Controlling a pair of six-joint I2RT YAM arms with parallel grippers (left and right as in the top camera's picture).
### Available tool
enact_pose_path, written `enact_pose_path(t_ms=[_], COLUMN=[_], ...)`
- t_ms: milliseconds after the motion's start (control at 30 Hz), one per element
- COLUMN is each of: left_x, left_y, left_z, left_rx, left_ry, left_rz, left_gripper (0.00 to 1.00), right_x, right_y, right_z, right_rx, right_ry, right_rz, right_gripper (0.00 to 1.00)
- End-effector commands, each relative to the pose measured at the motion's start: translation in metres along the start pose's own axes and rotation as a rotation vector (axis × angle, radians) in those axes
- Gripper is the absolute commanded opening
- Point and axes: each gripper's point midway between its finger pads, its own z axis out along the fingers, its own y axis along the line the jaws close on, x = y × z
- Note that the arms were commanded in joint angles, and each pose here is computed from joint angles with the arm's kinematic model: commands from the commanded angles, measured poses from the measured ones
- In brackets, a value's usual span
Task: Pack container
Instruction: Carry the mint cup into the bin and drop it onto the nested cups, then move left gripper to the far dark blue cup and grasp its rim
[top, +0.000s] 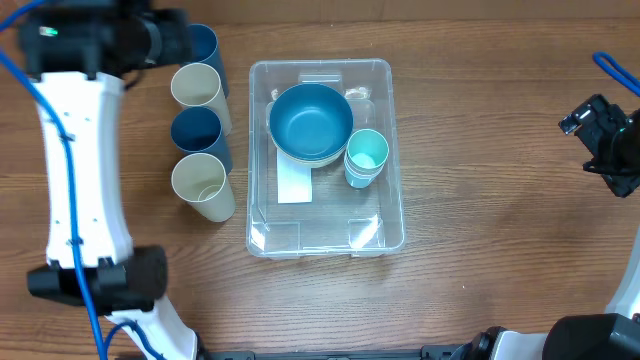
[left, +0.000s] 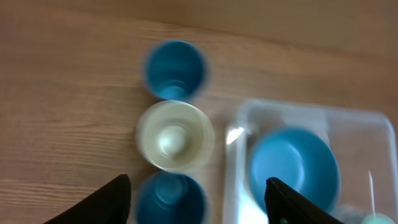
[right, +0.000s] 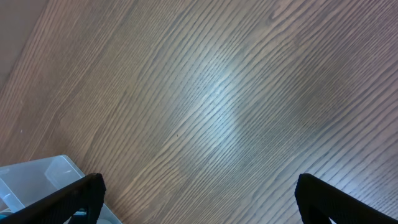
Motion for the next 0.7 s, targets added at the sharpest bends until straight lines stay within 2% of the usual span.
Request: enact_pose_path(t_ms=[0,67,300,667], left_x=[-0.001,0.0,0.016,0.005], left_y=[0.016,0.026,0.048,0.053], left_z=[0.042,0.064,0.141,0.161], left_rx=[0.209,0.252,0.227,0.211], left_ry=[0.095,0.128,0.225,0.172], left_rz=[-0.141,-0.182,-0.254,-0.232], left_gripper=[0.68,0.69,0.67,0.69], right_x=[-0.004,-0.004,-0.004,-0.004], right_y=[0.001,0.001,0.001,0.001], right_z=[-0.004,-0.004,-0.004,-0.004], right_rx=[-0.006,-0.006,-0.006,-0.006], right_ry=[-0.018,-0.018,-0.018,-0.018], right_rz=[0.006,0.006,0.006,0.006], right_gripper=[1.0,1.0,1.0,1.0])
